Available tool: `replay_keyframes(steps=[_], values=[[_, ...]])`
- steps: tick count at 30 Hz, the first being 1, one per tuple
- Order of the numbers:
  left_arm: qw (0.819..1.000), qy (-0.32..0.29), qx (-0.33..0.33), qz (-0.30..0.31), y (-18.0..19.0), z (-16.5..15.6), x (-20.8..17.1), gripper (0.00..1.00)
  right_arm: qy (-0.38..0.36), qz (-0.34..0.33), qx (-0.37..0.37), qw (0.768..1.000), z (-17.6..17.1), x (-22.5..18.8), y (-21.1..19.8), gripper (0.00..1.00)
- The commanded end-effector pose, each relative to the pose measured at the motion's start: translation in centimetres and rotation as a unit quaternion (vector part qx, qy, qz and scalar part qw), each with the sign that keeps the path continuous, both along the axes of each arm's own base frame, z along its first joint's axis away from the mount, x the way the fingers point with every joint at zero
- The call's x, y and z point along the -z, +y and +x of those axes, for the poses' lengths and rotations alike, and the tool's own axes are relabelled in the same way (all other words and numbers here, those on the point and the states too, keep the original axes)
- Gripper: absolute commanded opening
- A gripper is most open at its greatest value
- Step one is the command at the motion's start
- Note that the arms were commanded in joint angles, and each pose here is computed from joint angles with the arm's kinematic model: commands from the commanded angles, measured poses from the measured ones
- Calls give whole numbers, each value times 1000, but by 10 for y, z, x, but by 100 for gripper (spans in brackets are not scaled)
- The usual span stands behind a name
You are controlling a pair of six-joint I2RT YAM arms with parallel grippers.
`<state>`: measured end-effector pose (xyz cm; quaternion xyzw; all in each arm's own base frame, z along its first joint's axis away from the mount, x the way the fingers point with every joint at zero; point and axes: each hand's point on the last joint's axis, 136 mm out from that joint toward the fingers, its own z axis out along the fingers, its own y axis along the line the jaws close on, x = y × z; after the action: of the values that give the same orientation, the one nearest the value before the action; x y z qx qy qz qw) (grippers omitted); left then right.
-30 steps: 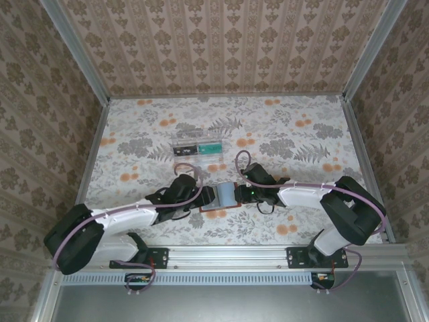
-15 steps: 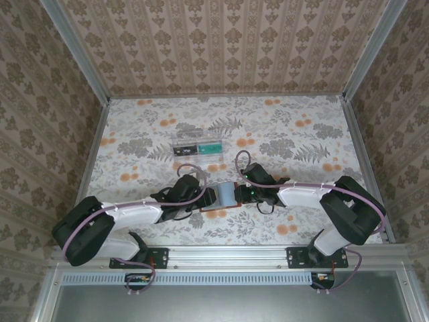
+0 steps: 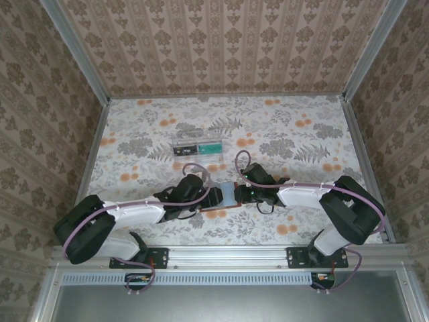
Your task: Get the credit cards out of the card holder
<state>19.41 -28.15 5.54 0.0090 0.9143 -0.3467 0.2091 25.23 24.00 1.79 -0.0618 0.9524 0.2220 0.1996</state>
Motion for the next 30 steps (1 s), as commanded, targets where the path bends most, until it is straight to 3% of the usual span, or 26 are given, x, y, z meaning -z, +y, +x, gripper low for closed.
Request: replay_keyframes(steps=[1,16,30], values=[[1000,-14,18,-16,-15,2,-14,75,36,-26,1,999,-16,23,-8,30],[995,-34,80,-43,-67,1,-36,75,3,-34,58,998,-6,8,-32,31],[997,-56,39,-33,-28,5,-40,74,-53,-24,66,996,8,-40,-42,32]])
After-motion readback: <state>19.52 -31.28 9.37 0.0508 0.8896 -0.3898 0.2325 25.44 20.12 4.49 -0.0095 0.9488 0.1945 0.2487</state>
